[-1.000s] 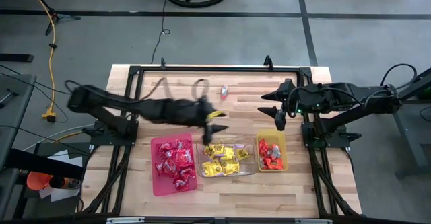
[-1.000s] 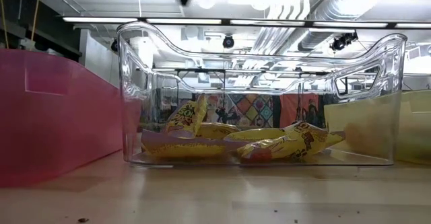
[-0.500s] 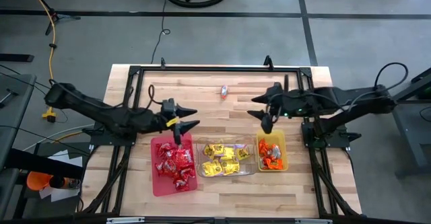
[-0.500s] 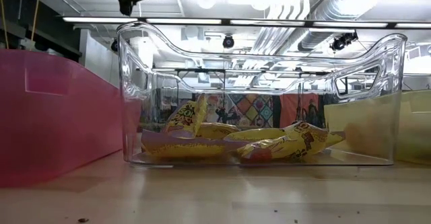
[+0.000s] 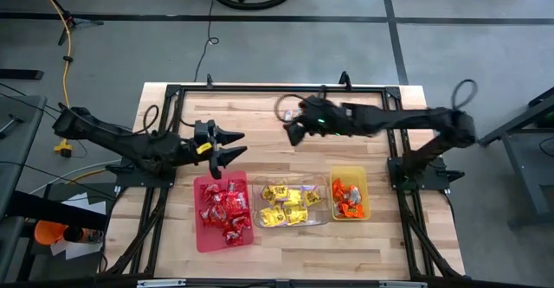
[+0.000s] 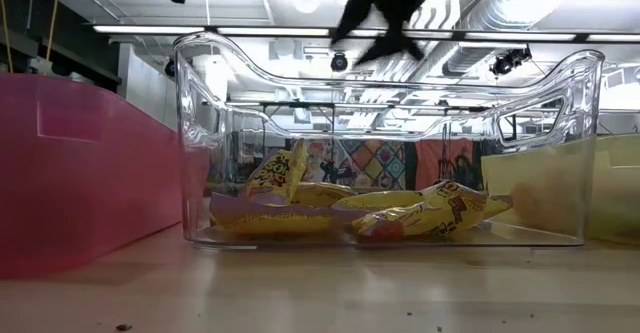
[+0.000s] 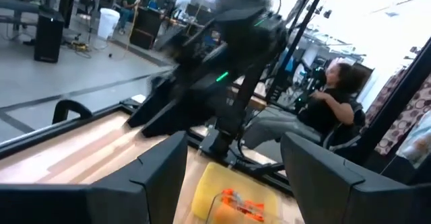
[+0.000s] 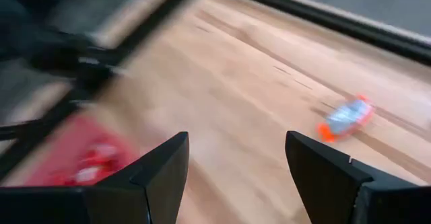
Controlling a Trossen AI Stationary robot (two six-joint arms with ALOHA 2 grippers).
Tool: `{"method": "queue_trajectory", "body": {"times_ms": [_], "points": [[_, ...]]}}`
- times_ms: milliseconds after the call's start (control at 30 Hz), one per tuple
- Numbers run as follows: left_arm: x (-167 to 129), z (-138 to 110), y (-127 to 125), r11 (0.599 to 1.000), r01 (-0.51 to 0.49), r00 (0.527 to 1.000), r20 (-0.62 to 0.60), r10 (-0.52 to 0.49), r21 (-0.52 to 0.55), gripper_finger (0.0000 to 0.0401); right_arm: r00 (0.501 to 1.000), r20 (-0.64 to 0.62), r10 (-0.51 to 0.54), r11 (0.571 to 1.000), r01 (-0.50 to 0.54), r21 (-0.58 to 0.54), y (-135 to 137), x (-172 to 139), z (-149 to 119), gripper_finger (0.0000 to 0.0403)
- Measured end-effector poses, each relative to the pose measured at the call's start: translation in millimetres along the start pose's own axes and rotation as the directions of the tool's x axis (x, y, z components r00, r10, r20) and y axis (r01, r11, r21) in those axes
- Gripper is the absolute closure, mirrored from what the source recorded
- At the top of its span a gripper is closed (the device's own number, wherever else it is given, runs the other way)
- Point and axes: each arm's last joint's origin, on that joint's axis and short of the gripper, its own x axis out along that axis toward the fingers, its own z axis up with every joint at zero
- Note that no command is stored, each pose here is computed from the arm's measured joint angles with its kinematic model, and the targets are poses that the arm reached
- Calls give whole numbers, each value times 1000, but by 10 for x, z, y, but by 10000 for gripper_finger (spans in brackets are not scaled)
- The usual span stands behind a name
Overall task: Sort candy
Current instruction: Put the orange chocolate into the yellow bin
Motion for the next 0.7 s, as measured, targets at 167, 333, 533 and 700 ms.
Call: {"method": "queue_trajectory", "body": {"times_ms": [167, 333, 533, 700], "points": [[-68, 81, 12, 1000, 9, 1000, 28, -10, 22, 176, 980, -110, -169, 977, 181, 114, -379, 656, -85, 160], [-121, 125, 28, 998, 10, 999, 34, -12, 69, 176, 943, -203, -262, 937, 299, 180, -601, 1088, -284, 160], [-170, 156, 49, 990, 6, 999, 32, -10, 139, 176, 903, -239, -357, 888, 407, 213, -767, 1382, -470, 160], [-205, 180, 65, 984, -3, 999, 34, -4, 179, 176, 909, -206, -364, 883, 406, 233, -740, 1544, -415, 160]]}}
